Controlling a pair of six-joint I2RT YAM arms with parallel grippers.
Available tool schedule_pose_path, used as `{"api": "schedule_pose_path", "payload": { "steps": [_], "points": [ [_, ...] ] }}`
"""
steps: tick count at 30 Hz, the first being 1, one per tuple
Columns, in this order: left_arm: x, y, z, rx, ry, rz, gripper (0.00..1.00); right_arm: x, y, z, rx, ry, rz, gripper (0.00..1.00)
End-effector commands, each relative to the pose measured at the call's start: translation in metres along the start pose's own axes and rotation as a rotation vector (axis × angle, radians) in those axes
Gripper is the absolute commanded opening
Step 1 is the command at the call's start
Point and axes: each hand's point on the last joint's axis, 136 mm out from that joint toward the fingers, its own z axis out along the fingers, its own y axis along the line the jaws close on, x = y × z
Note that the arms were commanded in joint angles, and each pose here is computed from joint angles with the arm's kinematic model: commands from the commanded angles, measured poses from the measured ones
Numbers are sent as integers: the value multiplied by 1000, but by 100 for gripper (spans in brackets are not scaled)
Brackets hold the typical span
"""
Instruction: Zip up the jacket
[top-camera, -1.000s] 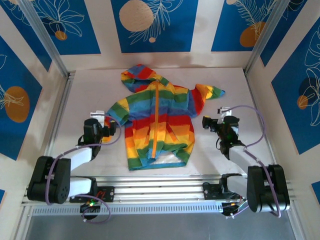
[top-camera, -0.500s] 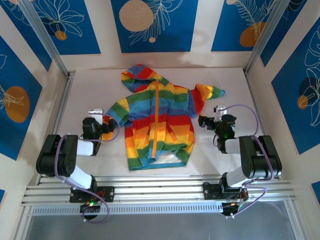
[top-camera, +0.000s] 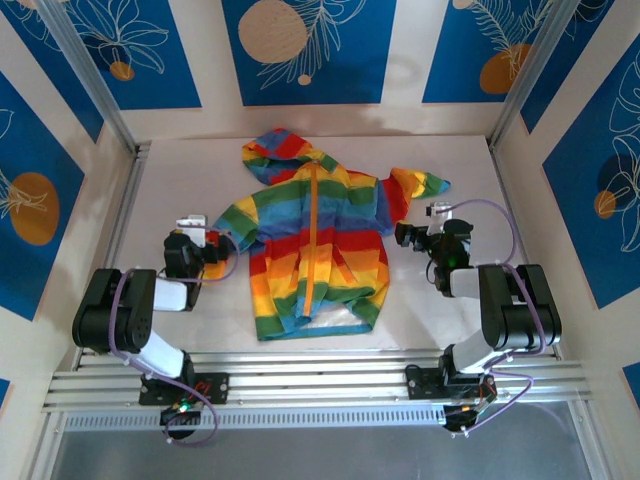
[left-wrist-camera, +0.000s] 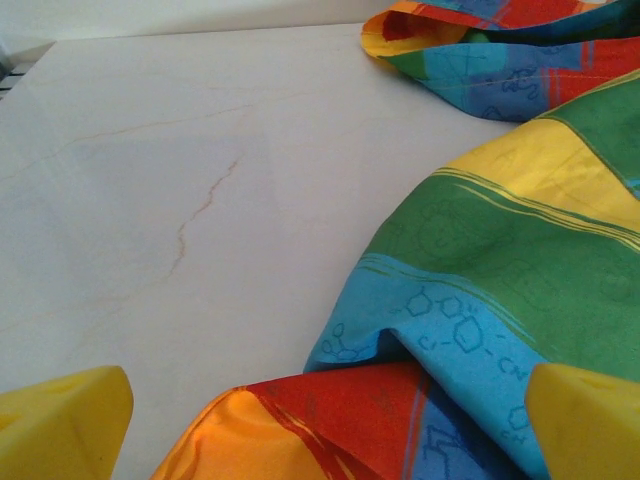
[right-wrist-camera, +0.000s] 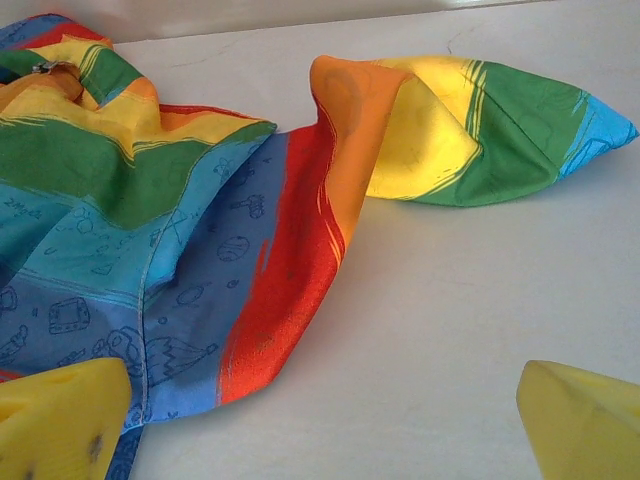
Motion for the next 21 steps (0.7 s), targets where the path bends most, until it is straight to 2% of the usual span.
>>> {"api": "schedule_pose_path", "payload": {
  "steps": [1, 21],
  "points": [
    [-13, -8, 5, 62, -33, 20, 100, -5, 1, 0, -12, -12, -4, 99],
    [-12, -10, 5, 73, -28, 23, 100, -6, 2, 0, -50, -12, 6, 99]
  ]
}}
